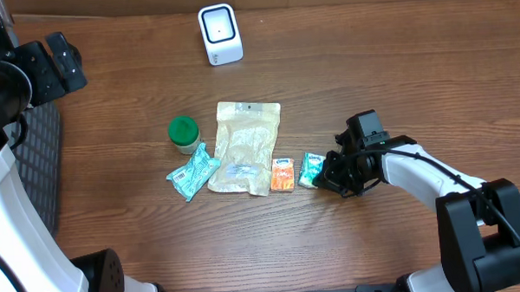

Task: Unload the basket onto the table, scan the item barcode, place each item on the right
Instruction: 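Grasp the teal Kleenex pack and carry it to the white scanner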

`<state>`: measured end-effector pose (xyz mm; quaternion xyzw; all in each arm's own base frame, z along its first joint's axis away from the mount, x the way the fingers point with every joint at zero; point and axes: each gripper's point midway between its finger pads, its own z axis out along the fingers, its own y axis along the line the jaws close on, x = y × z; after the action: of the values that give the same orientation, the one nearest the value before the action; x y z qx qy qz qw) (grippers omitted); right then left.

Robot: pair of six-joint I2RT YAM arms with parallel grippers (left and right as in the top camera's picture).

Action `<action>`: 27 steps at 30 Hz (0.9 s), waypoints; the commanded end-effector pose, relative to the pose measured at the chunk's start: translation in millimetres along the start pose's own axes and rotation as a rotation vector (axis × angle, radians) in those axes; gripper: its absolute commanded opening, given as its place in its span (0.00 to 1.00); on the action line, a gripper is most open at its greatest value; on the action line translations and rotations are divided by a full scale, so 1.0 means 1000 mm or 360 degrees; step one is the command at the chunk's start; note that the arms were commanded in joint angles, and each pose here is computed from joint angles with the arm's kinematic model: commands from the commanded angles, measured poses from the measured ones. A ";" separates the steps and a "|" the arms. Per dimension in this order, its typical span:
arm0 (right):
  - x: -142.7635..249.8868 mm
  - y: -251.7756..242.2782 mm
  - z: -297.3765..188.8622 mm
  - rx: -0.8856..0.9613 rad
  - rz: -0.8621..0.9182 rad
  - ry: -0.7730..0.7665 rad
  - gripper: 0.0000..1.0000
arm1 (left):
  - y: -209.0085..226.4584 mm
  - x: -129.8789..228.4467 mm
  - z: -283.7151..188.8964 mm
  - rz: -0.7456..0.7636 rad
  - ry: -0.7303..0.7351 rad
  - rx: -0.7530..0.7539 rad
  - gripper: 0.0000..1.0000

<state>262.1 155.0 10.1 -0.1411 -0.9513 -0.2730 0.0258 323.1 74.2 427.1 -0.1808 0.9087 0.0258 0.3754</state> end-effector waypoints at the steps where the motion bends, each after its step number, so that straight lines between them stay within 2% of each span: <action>1: -0.009 0.010 -0.008 -0.0012 -0.0092 -0.0022 0.04 | 0.004 -0.002 0.000 0.0030 -0.0010 -0.0031 1.00; 4: -0.014 0.023 -0.029 -0.0064 -0.0209 -0.0031 0.04 | 0.004 -0.002 0.000 0.0030 -0.0010 -0.0031 1.00; 6: -0.014 0.046 -0.052 -0.0204 -0.0370 -0.0027 0.04 | 0.004 -0.002 0.000 0.0030 -0.0010 -0.0031 1.00; 10: 0.000 0.107 -0.110 -0.0694 -0.0708 0.0022 0.04 | 0.004 -0.002 0.000 0.0030 -0.0010 -0.0031 1.00; 16: 0.023 0.171 -0.171 -0.1371 -0.0940 0.0113 0.04 | 0.004 -0.002 0.000 0.0030 -0.0010 -0.0031 0.99; 19: 0.035 0.186 -0.196 -0.1647 -0.1043 0.0166 0.04 | 0.004 -0.002 0.000 0.0030 -0.0010 -0.0031 1.00; 27: 0.036 0.188 -0.200 -0.1678 -0.1020 0.0196 0.04 | 0.004 -0.002 0.000 0.0030 -0.0010 -0.0031 0.99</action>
<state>281.6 210.9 263.5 0.1591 -0.7063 -0.6854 -0.0772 323.1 74.2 427.1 -0.1808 0.9087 0.0258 0.3754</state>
